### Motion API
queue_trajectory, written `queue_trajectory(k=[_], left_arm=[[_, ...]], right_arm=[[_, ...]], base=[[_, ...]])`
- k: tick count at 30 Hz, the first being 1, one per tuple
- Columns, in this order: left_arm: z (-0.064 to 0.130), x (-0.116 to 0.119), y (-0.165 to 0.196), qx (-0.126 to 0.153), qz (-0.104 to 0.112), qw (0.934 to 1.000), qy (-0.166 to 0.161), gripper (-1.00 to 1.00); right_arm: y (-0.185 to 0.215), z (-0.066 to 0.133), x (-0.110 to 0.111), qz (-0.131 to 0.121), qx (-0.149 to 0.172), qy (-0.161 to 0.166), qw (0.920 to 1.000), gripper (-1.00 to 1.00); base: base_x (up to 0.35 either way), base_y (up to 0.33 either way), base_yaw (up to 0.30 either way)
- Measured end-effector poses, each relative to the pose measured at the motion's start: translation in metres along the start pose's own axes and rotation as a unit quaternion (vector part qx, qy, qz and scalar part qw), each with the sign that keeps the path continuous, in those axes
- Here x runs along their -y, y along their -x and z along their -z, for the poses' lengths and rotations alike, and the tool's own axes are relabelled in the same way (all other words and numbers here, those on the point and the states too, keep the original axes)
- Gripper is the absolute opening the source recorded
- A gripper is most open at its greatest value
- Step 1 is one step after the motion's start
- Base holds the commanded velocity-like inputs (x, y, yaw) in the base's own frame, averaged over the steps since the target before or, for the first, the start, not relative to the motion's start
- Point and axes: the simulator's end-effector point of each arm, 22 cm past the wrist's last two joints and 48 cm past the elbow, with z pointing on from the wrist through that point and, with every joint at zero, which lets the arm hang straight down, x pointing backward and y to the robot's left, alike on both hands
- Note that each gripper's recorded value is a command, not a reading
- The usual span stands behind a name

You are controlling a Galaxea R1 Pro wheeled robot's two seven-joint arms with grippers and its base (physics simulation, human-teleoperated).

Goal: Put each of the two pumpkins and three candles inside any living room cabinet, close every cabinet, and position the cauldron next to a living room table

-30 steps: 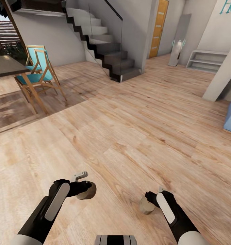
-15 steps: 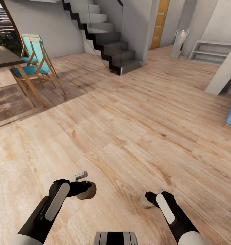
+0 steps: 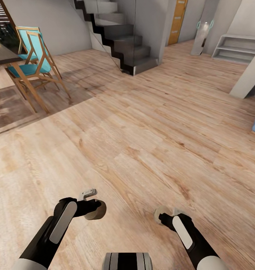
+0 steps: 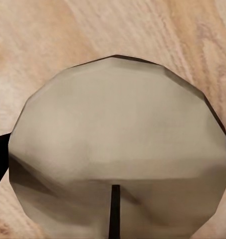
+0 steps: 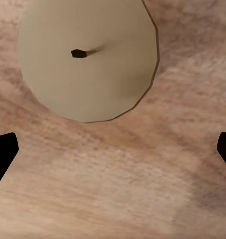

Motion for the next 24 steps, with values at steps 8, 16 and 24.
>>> queue_trajectory(k=[8,16,24], left_arm=[[0.0,0.0003,0.0,0.0,0.0,1.0,0.0,-1.0],[0.0001,0.0011,-0.0001,0.0,0.0,1.0,-0.001,-1.0],[-0.0002,0.0008,-0.0007,-0.001,0.0,1.0,-0.001,-1.0]], right_arm=[[-0.0004,-0.0002,-0.0002,0.001,0.0,0.0,1.0,1.0],[-0.0041,0.0,-0.0062,0.016,-0.001,0.003,0.9999,1.0],[-0.0042,0.0001,-0.0065,0.017,-0.001,0.003,0.9999,1.0]], base=[[0.018,0.005,0.0],[0.119,0.026,0.0],[0.216,-0.099,0.0]])
